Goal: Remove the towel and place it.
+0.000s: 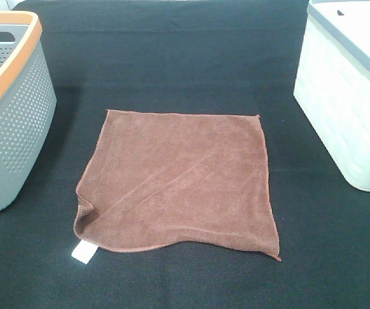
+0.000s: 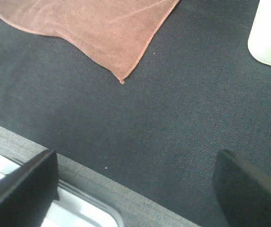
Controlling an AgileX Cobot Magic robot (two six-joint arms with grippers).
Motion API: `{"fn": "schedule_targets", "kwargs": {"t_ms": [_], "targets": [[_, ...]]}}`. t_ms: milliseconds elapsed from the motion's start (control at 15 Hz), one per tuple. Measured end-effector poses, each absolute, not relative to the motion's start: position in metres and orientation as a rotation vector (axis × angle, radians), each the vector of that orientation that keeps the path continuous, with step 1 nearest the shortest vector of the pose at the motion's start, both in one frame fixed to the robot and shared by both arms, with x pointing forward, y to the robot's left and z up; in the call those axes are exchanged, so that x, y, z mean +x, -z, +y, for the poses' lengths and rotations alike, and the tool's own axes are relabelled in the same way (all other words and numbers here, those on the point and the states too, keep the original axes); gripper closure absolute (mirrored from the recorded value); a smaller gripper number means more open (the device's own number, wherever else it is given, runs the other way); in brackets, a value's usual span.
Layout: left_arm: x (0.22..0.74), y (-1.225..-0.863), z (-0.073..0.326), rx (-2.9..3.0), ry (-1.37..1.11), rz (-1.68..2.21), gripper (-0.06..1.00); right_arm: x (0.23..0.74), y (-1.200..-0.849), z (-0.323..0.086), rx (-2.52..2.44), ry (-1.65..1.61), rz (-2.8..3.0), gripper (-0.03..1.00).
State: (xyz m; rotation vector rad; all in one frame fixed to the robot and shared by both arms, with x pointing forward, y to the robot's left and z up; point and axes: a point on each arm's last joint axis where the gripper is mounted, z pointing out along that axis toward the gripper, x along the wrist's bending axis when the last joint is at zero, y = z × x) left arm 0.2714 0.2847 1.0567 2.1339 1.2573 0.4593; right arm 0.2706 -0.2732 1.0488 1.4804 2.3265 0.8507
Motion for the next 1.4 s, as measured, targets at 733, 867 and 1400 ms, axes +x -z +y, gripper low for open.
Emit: {"fn": "schedule_targets", "kwargs": {"t_ms": [733,867,1400], "targets": [[0.276,-1.047,0.275,2.152,-0.468,1.082,0.21,0.262,-1.043,-0.277,1.339,-0.907,2.308,0.13],[0.276,-1.047,0.275,2.152,-0.469,1.082,0.21,0.262,-1.043,-0.276,1.329,-0.908,2.313,0.13],[0.276,-1.047,0.275,2.153,-0.470,1.081,0.21,0.262,-1.043,-0.276,1.318,-0.909,2.319,0.13]]}}
